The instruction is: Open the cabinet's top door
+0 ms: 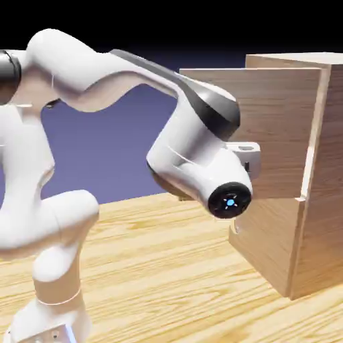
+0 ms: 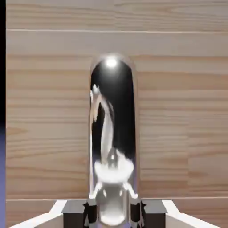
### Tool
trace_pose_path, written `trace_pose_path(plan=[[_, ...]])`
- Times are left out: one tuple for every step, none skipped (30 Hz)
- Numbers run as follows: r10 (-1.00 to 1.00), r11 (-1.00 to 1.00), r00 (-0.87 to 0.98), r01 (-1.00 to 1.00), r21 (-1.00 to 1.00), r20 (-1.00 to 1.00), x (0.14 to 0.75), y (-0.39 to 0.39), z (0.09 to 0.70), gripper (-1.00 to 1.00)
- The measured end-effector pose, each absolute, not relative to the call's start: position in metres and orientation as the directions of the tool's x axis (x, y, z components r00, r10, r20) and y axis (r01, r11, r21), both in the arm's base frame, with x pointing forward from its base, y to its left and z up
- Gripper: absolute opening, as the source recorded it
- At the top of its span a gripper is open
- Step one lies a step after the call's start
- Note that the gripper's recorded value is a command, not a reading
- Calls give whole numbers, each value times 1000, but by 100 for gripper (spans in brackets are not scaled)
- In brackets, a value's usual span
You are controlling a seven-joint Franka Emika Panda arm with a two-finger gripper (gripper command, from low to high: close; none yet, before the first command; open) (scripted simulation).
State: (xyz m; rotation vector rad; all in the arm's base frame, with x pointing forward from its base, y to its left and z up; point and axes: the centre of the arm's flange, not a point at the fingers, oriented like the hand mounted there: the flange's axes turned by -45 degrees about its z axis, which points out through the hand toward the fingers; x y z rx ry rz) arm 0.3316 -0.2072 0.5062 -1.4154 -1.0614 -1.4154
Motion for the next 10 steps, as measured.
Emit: trace_pose_path(plan=[[0, -253, 0, 967, 0, 1000, 334, -215, 506, -100], [0, -226, 0, 974, 0, 1000, 336, -223, 506, -100], [0, -200, 0, 980, 0, 1000, 338, -230, 506, -100], [0, -174, 0, 985, 0, 1000, 341, -238, 506, -100], [0, -146, 0, 989, 0, 1000, 344, -244, 506, -100], [0, -123, 0, 992, 0, 1000, 346, -252, 506, -100], [0, -96, 0, 995, 0, 1000, 350, -258, 506, -100], [0, -72, 0, 997, 0, 1000, 352, -264, 506, -100], [0, -59, 0, 998, 0, 1000, 354, -268, 506, 100], [0, -58, 0, 998, 0, 1000, 355, -267, 506, 100]])
